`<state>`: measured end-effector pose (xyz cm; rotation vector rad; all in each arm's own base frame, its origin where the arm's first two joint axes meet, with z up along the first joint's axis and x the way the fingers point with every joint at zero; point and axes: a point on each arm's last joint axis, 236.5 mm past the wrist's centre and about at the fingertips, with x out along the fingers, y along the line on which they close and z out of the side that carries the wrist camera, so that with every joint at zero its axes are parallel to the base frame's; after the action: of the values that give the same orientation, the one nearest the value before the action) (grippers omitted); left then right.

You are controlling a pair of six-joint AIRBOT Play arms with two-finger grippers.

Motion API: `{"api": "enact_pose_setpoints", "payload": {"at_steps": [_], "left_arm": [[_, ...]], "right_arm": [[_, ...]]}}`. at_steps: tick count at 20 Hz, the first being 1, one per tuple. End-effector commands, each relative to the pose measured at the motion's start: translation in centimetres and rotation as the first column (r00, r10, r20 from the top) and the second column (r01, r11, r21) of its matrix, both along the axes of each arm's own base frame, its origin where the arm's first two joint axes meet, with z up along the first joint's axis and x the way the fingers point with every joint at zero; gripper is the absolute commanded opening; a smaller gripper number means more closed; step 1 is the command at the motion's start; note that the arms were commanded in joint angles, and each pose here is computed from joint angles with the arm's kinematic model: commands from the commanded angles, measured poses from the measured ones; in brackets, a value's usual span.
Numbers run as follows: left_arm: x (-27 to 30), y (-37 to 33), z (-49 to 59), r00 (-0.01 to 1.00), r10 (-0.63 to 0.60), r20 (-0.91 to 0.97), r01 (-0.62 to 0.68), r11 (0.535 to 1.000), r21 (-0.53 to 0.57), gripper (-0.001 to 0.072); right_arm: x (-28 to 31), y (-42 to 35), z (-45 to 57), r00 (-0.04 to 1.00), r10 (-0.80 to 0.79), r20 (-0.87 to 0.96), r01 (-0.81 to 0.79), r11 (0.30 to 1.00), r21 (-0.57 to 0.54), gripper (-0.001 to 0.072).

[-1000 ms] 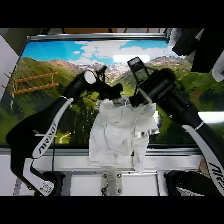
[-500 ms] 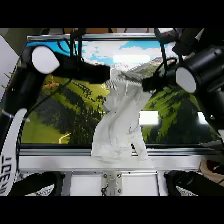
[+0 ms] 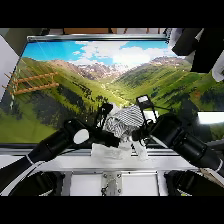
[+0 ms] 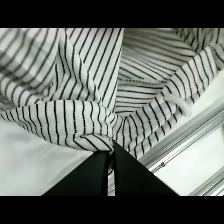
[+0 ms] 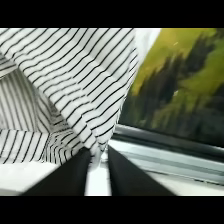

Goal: Fold the clothes and pants, and hang the long-sleeved shirts on hangers.

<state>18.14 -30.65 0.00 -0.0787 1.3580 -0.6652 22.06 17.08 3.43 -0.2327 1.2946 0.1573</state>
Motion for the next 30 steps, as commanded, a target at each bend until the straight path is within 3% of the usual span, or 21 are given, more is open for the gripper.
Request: {"api": "enact_pose_setpoints", "payload": {"at_steps": [1,2,8,14,18,22,27,30], "left_arm": [[-2.6,0.2,-3.1,0.998,-0.014,-0.065,0.018,0.998,0.058,0.0012],[-2.6,0.2,-3.2,0.997,-0.018,-0.072,0.022,0.997,0.068,0.0012],[-1.8,-0.6,-2.3,0.999,-0.019,-0.048,0.021,0.999,0.047,0.0012],[-2.3,-0.2,-2.4,0.998,-0.027,-0.065,0.031,0.997,0.065,0.0012],[-2.5,0.1,-1.4,0.998,-0.034,-0.054,0.037,0.998,0.053,0.0012],[-1.3,1.0,1.0,1.0,0.01,-0.015,-0.01,1.0,0.004,0.0012],[0.4,2.2,2.9,0.997,0.072,0.018,-0.072,0.997,-0.041,0.0012],[0.4,2.4,3.3,0.997,0.075,0.026,-0.073,0.996,-0.046,0.0012]], "right_arm": [[-1.7,0.8,-2.5,0.999,0.033,-0.043,-0.032,0.999,0.015,0.0577],[-1.6,0.7,-2.4,0.998,0.053,-0.037,-0.053,0.999,0.008,0.0681],[-0.7,1.6,-3.2,0.995,0.102,-0.013,-0.102,0.995,0.009,0.0681],[1.9,0.8,-7.6,0.993,0.118,-0.026,-0.12,0.981,-0.153,0.0679],[5.0,-1.6,-8.1,0.997,0.032,0.066,-0.015,0.97,-0.243,0.0679],[7.4,-3.0,-8.2,0.985,-0.132,0.108,0.148,0.978,-0.149,0.0679],[8.2,0.8,-8.7,0.982,-0.162,0.095,0.158,0.986,0.052,0.0678],[8.3,0.7,-9.6,0.984,-0.16,0.083,0.158,0.987,0.035,0.0668]]}}
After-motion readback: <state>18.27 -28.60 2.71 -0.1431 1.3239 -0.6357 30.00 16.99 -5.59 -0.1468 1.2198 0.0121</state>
